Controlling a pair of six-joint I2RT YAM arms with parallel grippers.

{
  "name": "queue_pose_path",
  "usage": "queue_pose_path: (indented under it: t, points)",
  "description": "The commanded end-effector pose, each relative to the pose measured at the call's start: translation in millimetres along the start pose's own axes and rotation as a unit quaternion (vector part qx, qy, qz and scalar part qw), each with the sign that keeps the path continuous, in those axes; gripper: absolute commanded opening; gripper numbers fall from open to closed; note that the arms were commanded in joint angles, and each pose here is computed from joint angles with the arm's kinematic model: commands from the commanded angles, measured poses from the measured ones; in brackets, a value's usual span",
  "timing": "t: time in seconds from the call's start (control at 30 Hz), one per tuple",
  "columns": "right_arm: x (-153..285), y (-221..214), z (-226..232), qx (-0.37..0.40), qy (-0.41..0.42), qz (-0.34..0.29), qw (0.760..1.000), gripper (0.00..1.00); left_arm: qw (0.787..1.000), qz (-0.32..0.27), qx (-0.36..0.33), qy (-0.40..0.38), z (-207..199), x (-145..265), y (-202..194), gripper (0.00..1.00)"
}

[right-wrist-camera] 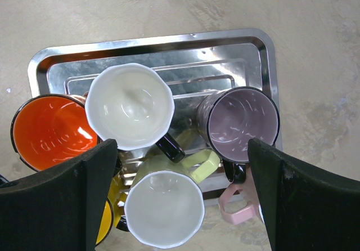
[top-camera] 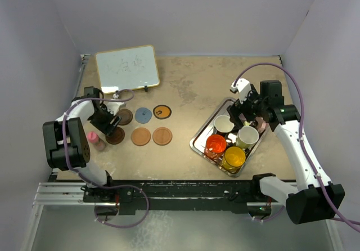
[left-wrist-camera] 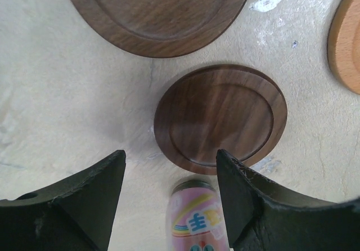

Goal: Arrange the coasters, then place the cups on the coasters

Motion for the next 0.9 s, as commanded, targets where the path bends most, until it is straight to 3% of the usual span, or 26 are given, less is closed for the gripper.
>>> queue_pose_path:
  t: [0.0, 0.87]
  points:
    - [5, 5, -3, 0.010, -0.012, -0.006, 1.000, 1.00, 0.999, 0.002, 0.023, -0.022, 3, 1, 3, 0.63]
    - [4, 4, -4, 0.012, -0.014, -0.005, 1.000, 1.00, 0.993, -0.012, 0.046, -0.108, -18, -14, -1, 0.56]
Point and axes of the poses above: each gripper's point midway between its finger pads, its own x axis back along the fingers, its own z axis along the line the jaws close on, y = z × x, the point moved 9 cm from there along x, back along the fingers, and after that the axes turned 9 degrees about -x, right-handed, at the moved point
